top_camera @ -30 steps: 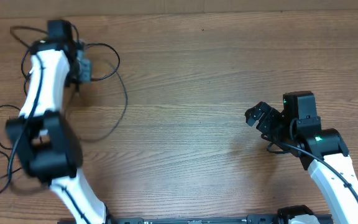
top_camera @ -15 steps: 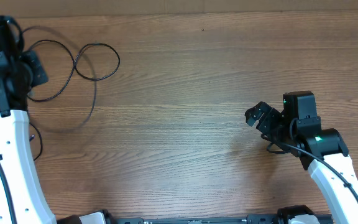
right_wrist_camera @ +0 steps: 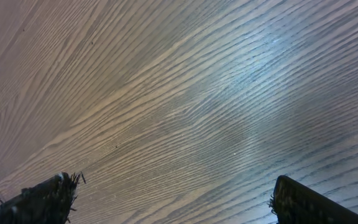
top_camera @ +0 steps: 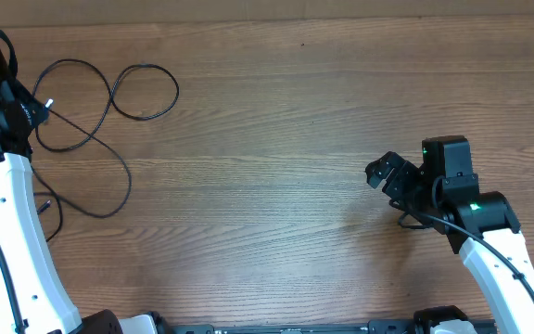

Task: Untangle cables

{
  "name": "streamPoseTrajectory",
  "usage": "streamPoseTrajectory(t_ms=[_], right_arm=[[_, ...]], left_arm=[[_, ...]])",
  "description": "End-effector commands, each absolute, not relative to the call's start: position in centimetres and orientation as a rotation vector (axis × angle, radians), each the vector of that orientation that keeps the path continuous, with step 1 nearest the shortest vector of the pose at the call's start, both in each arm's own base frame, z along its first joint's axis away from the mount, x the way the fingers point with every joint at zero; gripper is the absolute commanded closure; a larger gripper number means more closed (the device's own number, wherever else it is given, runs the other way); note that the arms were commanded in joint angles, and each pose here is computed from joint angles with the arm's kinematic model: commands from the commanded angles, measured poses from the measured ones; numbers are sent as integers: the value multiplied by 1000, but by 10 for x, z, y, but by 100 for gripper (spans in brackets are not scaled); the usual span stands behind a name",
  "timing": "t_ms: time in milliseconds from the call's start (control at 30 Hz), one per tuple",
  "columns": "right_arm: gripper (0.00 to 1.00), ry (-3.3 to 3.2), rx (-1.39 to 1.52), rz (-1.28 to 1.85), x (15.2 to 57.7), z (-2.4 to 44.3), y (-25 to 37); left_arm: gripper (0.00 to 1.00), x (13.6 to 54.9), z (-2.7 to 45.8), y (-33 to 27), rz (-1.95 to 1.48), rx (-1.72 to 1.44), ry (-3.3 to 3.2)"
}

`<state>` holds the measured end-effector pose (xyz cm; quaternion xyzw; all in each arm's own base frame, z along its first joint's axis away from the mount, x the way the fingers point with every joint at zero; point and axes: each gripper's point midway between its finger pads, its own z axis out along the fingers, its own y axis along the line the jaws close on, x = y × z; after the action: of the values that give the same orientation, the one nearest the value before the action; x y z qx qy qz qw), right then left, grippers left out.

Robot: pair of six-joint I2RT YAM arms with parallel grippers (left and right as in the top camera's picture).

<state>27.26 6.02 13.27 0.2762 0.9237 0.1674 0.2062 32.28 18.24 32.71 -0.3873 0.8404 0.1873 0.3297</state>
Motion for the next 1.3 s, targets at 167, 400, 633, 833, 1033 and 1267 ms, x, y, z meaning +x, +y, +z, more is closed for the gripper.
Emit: streamPoseTrajectory(t_ms=[167, 400, 633, 833, 1033, 1267], right_arm=[[0, 2553, 748, 484, 277, 142, 63], [0, 2553, 748, 484, 277, 142, 63], [0, 2553, 748, 484, 277, 142, 63], [0, 2553, 748, 484, 277, 142, 63], [0, 2553, 748, 484, 277, 142, 63], [0, 2553, 748, 484, 277, 142, 63]], left_arm=[[96, 330, 312, 162, 333, -1027, 2253], [96, 332, 249, 119, -22, -1259, 2351], [93, 293, 145, 80, -230, -2090, 2154], [96, 286, 88, 47, -438, -2243, 2148], [37, 294, 50, 15, -516, -1862, 2389], [1, 332, 65, 8, -422, -1043, 2608]])
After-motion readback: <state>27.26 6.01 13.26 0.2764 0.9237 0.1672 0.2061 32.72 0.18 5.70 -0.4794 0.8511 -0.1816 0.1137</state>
